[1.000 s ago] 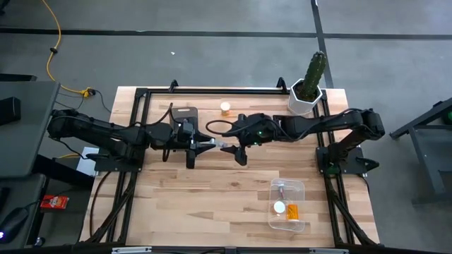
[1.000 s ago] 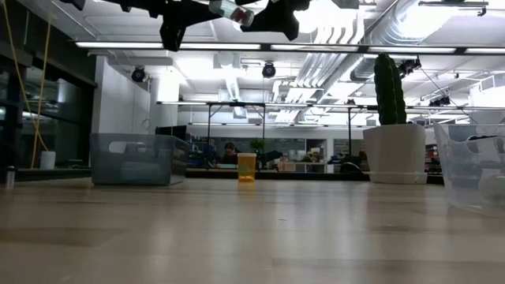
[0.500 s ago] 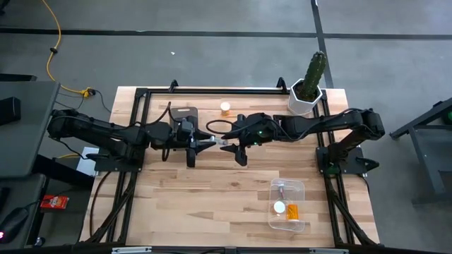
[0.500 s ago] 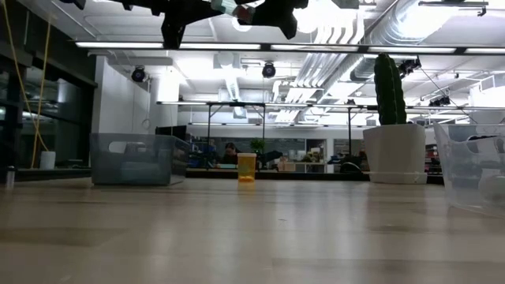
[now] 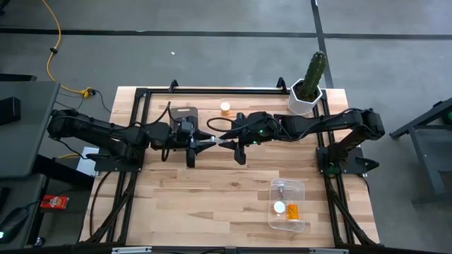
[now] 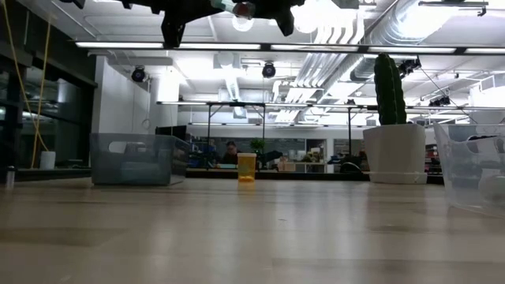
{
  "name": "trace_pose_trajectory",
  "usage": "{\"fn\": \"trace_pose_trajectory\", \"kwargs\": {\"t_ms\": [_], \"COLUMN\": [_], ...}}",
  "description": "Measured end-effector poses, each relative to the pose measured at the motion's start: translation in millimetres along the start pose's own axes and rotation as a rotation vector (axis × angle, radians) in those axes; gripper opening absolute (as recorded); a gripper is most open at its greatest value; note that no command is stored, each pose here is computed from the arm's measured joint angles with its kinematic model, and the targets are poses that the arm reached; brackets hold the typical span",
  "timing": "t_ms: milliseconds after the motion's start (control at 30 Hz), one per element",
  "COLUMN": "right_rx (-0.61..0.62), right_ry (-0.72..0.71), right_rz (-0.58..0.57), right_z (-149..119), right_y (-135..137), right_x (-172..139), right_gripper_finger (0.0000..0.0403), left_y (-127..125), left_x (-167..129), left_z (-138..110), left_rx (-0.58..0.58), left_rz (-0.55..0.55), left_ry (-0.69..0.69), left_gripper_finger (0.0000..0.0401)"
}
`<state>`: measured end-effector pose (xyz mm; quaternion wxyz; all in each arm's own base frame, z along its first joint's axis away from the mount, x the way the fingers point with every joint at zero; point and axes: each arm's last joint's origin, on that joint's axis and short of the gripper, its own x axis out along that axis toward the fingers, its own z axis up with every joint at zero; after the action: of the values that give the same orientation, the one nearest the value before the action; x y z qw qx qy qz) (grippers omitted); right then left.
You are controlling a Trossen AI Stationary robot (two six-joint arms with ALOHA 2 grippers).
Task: Pick and place medicine bottles into bin by pill shape (circle, oval)
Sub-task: Put the small blue medicine bottle into the transparent bin
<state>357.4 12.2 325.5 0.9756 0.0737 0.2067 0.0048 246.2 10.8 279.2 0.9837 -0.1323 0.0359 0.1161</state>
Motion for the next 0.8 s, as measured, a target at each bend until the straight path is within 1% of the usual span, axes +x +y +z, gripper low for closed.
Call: {"fn": "trace_pose_trajectory", "kwargs": {"t_ms": [200,467,533,633,800], "right_rx": [0.001,0.001,0.001,-0.005,-0.002], "right_ry": [0.007,0.010,0.010,0.014,0.031], "right_rz": [0.000,0.000,0.002,0.004,0.004], "right_z": [-0.6,-0.9,-0.8,-1.1,-2.2], "right_y": [0.0,-0.1,-0.1,-0.2,-4.0], "right_x": [0.0,0.0,-0.1,-0.1,-0.1], "right_gripper_finger": [0.0096,0.0094,0.0094,0.0094,0.0094], "left_y": [0.1,0.2,-0.2,0.0,-1.0], "left_x": [0.0,0.0,0.0,0.2,0.1], "left_z": [-0.1,0.6,0.8,0.9,1.4], "left_rx": [0.000,-0.001,-0.002,-0.003,-0.012], "left_rz": [0.001,0.008,-0.011,-0.039,-0.067], "left_ry": [0.000,-0.009,-0.008,0.000,0.001], "left_gripper_finger": [0.0108,0.0108,0.0111,0.0129,0.0185]}}
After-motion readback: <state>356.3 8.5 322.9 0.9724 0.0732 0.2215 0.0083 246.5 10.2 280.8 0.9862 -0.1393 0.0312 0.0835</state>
